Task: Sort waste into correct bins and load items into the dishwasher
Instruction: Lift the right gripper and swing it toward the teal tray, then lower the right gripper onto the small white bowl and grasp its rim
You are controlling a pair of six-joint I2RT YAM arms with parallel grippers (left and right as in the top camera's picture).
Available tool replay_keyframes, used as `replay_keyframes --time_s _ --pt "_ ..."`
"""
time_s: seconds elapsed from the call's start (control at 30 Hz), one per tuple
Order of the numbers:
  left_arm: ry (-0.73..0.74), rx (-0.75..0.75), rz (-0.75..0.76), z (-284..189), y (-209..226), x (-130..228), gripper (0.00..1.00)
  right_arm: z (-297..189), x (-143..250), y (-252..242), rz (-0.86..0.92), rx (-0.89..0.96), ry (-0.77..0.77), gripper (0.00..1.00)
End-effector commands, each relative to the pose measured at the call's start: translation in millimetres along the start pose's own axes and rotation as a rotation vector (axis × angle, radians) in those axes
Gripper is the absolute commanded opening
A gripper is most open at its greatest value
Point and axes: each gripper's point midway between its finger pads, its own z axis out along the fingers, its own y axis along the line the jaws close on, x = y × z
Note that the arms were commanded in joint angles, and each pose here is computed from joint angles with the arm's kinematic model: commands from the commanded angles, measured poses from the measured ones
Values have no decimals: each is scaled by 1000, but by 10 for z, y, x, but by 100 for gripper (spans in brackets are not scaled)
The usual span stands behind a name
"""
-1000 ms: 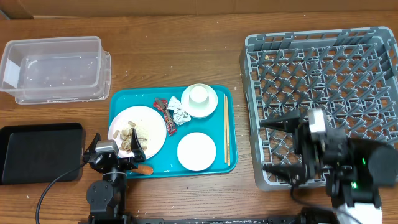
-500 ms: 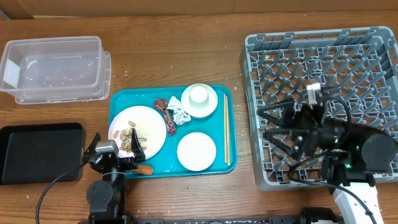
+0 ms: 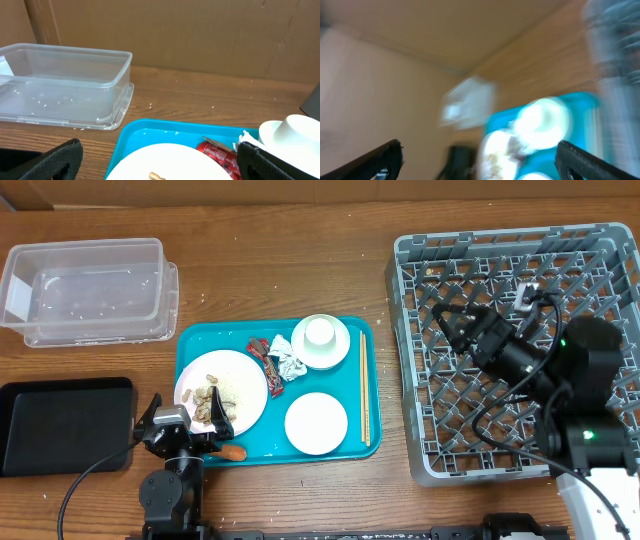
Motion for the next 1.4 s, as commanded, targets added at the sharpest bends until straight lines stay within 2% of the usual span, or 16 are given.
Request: replay_keyframes --time_s 0.0,0.17,0.33,0.5,0.7,0.9,1.17,1.37 --pt "-10 -1 19 -4 5 -14 100 -196 -529 -32 -297 293 -206 100" --pt "-10 -1 19 -4 5 -14 100 -236 -442 353 -360 352 -155 100" --pt "-10 -1 19 -4 5 -14 100 83 149 759 -398 252 48 100" --pt "-10 -1 19 -4 5 -14 100 628 885 504 -334 361 301 100" --pt "-10 -1 19 -4 5 -14 100 1235 1815 88 -364 502 577 100" --pt "-10 -1 19 -4 4 -14 100 1410 2106 33 -380 508 649 100" --pt "-10 -1 19 -4 5 -14 100 1435 2283 -5 -263 530 693 99" --pt "-10 -1 19 -4 5 -14 100 1559 2531 -126 -213 581 715 88"
